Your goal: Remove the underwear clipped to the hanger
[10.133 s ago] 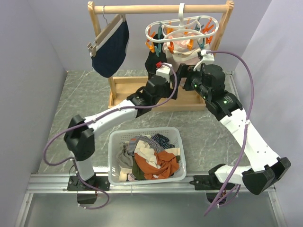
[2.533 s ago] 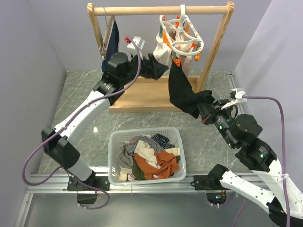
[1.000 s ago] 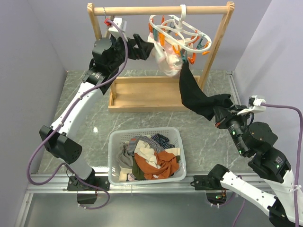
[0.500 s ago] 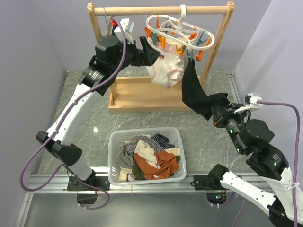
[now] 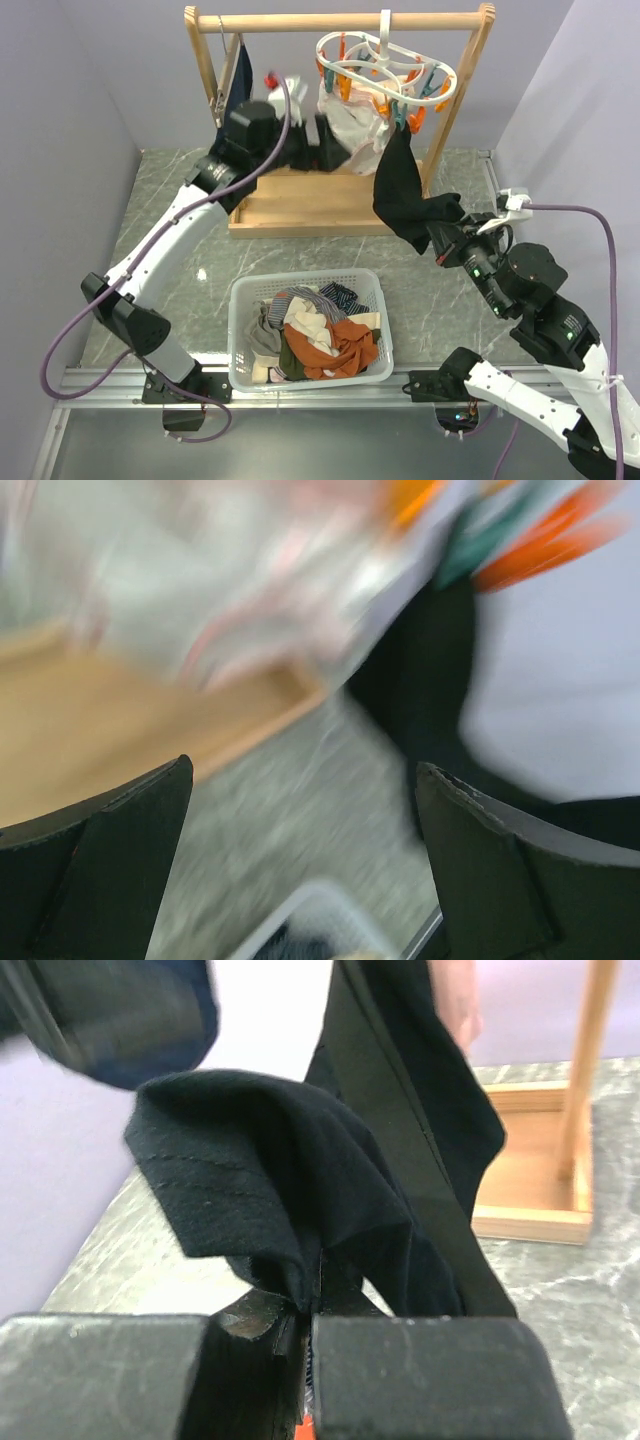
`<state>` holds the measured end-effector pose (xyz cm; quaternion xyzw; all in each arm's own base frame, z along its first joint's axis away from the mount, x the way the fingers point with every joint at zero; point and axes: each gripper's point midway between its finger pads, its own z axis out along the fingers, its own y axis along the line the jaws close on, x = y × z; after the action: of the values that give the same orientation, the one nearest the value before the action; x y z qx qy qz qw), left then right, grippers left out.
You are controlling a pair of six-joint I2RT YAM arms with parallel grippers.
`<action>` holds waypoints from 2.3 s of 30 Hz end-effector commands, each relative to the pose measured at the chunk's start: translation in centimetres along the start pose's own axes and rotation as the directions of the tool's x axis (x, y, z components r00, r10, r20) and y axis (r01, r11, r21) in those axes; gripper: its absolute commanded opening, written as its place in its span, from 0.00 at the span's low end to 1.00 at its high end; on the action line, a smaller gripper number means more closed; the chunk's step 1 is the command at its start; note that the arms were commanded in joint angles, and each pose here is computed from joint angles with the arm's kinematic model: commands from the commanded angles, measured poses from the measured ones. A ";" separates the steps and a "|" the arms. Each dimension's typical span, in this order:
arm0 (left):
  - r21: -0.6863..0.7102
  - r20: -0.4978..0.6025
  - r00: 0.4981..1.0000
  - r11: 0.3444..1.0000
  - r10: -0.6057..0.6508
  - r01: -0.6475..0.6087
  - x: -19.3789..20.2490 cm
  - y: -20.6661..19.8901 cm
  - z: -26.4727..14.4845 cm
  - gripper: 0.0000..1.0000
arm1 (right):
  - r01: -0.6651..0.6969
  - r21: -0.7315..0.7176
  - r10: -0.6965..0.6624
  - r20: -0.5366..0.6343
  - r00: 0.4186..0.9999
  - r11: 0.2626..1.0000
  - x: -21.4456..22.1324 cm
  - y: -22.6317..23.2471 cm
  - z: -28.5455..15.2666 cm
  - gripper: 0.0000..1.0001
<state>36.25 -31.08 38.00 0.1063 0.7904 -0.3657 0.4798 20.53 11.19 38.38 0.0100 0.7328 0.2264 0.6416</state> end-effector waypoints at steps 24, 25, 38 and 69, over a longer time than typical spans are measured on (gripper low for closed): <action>0.457 0.166 0.982 0.876 0.089 -0.156 -7.6 -12.1 3.4 0.88 | 0.003 -0.249 -0.018 -0.059 0.998 0.969 1.2 4.9 0.7 0.00; 0.456 0.166 0.982 0.876 0.088 -0.156 -7.4 -12.0 3.8 0.88 | -0.003 -0.263 -0.018 -0.076 0.997 0.965 1.6 5.2 0.7 0.00; 0.332 0.187 0.976 0.928 0.113 -0.172 -7.1 -11.0 5.6 0.88 | -0.036 -0.347 -0.008 -0.122 0.992 0.937 2.9 6.6 0.1 0.00; 0.297 0.299 0.950 0.937 0.091 -0.183 -8.7 -11.2 8.1 0.74 | -0.108 -0.480 -0.034 -0.277 0.960 0.871 6.1 9.7 0.0 0.00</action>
<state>40.99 -43.13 45.33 0.1880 0.6687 -0.4511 0.5604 16.65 21.13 35.21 -0.1672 0.7457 0.4013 0.5050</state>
